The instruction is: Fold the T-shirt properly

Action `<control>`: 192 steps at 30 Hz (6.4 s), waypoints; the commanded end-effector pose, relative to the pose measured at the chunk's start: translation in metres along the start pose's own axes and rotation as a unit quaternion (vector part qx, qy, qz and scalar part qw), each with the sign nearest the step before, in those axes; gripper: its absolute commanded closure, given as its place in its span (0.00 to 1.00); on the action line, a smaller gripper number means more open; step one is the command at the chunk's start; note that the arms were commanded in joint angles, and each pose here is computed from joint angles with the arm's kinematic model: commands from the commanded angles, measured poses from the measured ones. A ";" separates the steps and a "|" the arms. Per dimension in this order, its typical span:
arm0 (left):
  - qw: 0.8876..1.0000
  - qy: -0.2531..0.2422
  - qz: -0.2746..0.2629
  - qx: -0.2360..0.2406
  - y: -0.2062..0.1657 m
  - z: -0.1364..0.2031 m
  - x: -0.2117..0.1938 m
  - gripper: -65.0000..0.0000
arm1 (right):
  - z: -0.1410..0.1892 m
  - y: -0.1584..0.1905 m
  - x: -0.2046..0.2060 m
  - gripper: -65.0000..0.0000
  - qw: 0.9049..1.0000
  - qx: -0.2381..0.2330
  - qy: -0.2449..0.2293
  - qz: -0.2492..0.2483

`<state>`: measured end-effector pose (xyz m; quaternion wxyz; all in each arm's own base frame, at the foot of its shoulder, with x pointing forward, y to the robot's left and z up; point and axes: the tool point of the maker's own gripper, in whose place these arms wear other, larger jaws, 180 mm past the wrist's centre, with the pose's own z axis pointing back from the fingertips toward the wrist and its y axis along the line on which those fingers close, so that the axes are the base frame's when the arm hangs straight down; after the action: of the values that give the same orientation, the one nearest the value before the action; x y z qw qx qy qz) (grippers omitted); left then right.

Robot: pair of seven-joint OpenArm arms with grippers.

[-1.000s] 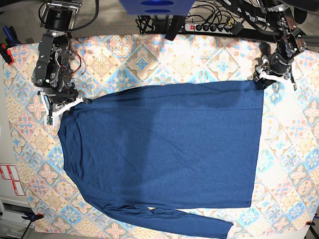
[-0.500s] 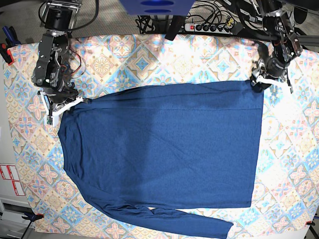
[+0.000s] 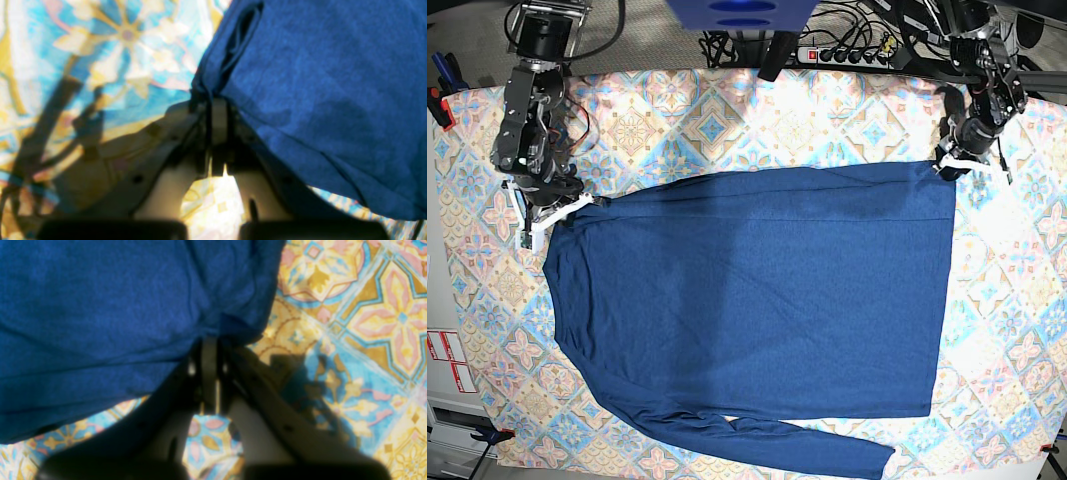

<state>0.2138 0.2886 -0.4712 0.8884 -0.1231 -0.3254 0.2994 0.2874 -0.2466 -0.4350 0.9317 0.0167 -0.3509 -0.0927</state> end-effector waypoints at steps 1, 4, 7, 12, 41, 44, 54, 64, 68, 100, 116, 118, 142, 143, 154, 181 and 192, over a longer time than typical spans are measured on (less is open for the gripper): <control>1.000 -0.002 -0.012 -0.003 -0.002 0.004 0.006 1.00 | 0.004 -0.002 0.020 0.99 1.000 0.000 -0.029 0.005; 1.000 -0.007 -0.030 0.000 -0.001 0.016 0.006 1.00 | 0.004 -0.003 0.020 0.99 1.000 -0.001 -0.030 0.004; 0.999 -0.012 -0.050 0.001 -0.002 0.029 0.006 1.00 | 0.007 -0.002 0.027 0.99 0.999 -0.001 -0.040 0.007; 0.996 -0.038 -0.080 -0.018 -0.015 0.040 0.023 1.00 | 0.015 -0.003 0.024 0.99 0.999 -0.002 -0.042 0.014; 0.985 -0.149 0.015 -0.082 -0.073 -0.011 0.148 1.00 | -0.030 0.005 0.097 0.99 0.996 0.012 -0.083 -0.030; 0.986 -0.152 -0.003 -0.072 -0.078 -0.014 0.155 1.00 | -0.039 0.006 0.102 0.99 0.996 0.015 -0.080 -0.040; 0.984 -0.160 0.015 -0.073 -0.086 -0.032 0.171 1.00 | -0.053 0.008 0.127 0.99 0.992 0.019 -0.105 -0.060; 0.982 -0.175 0.038 -0.062 -0.072 -0.044 0.171 1.00 | -0.056 -0.006 0.134 0.99 0.990 0.007 -0.127 -0.065; 0.982 -0.169 0.052 -0.067 -0.075 -0.052 0.173 1.00 | -0.056 -0.012 0.136 0.99 0.990 0.002 -0.128 -0.065; 0.985 -0.163 0.004 -0.052 -0.068 -0.046 0.162 0.64 | -0.051 -0.034 0.094 0.72 0.993 -0.020 -0.103 -0.051; 0.990 -0.122 0.017 -0.073 -0.087 -0.054 0.121 0.64 | -0.053 -0.031 0.089 0.69 0.995 -0.017 -0.090 -0.049; 0.991 -0.114 0.020 -0.069 -0.082 -0.054 0.111 0.64 | -0.053 -0.031 0.088 0.69 0.995 -0.017 -0.089 -0.049; 0.990 -0.097 0.082 -0.058 -0.059 -0.069 0.078 0.64 | -0.053 -0.030 0.089 0.69 0.995 -0.017 -0.089 -0.048; 0.990 -0.098 0.082 -0.059 -0.060 -0.070 0.079 0.64 | -0.053 -0.030 0.089 0.69 0.995 -0.017 -0.089 -0.048; 0.988 -0.076 0.115 -0.076 -0.082 -0.092 0.079 0.73 | -0.052 -0.030 0.090 0.69 0.995 -0.016 -0.091 -0.047; 0.988 -0.077 0.112 -0.077 -0.082 -0.092 0.083 1.00 | -0.086 -0.004 0.088 0.52 0.987 0.036 -0.030 -0.155; 0.988 -0.080 0.112 -0.076 -0.081 -0.091 0.085 1.00 | -0.062 -0.027 0.109 0.52 0.986 0.020 -0.078 -0.147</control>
<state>0.3535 0.2686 -0.4734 0.8099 -0.2037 -0.3907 0.3872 0.3975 -0.2796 -0.4273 0.8853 0.0924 -0.3992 -0.2196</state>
